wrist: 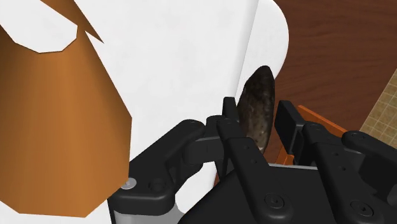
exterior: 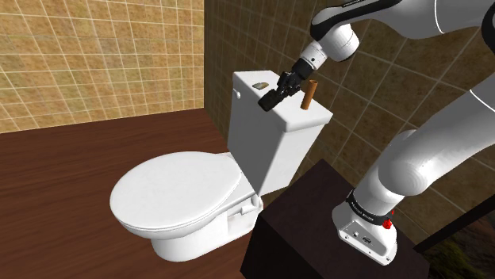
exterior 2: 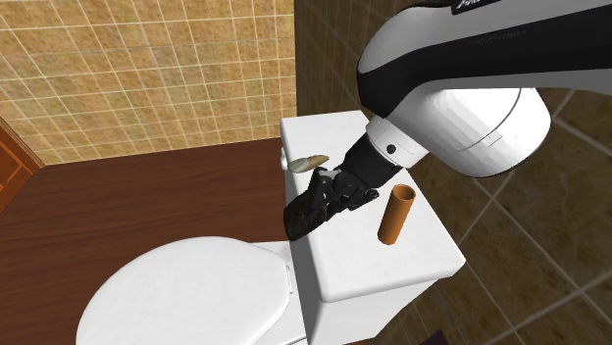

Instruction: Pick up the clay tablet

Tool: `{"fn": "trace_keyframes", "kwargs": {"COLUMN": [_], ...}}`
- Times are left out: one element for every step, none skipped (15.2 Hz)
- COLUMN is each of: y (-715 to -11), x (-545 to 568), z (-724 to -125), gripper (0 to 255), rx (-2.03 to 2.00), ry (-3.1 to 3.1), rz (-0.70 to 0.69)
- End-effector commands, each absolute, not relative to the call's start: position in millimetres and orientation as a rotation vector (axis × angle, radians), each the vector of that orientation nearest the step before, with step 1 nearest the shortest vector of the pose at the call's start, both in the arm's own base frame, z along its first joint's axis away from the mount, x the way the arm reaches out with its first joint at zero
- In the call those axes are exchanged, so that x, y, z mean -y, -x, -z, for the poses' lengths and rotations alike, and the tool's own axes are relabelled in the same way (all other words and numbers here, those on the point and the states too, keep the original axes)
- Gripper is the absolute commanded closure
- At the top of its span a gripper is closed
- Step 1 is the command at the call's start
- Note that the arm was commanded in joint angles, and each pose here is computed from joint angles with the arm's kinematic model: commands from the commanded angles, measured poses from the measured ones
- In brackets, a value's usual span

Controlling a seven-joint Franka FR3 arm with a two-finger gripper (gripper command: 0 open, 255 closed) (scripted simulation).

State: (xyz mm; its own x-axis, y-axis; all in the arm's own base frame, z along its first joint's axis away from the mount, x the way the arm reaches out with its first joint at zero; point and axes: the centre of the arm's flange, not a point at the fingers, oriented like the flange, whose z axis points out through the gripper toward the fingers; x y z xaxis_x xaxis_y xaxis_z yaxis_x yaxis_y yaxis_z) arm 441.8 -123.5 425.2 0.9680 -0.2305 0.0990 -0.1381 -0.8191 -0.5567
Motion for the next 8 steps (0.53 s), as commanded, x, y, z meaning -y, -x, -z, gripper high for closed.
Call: {"fn": "trace_keyframes", "kwargs": {"y": [-441.7,-441.6,-441.5,-441.6,-441.6,-441.6,-441.6,-441.6], "x": [123.7,123.9,123.9,123.9,123.9,123.9,123.9,123.9], "z": [-424.9,-425.0,-430.3,-435.5,-440.8,-446.1,-451.4,-456.7], "gripper": [255,255,255,255,255,255,255,255], "rx": [-0.26,-0.26,-0.26,-0.26,-0.26,-0.26,-0.26,-0.26], "ry": [2.542,2.542,2.542,2.542,2.542,2.542,2.542,2.542], "rz": [0.216,0.216,0.216,0.216,0.216,0.216,0.216,0.216]}}
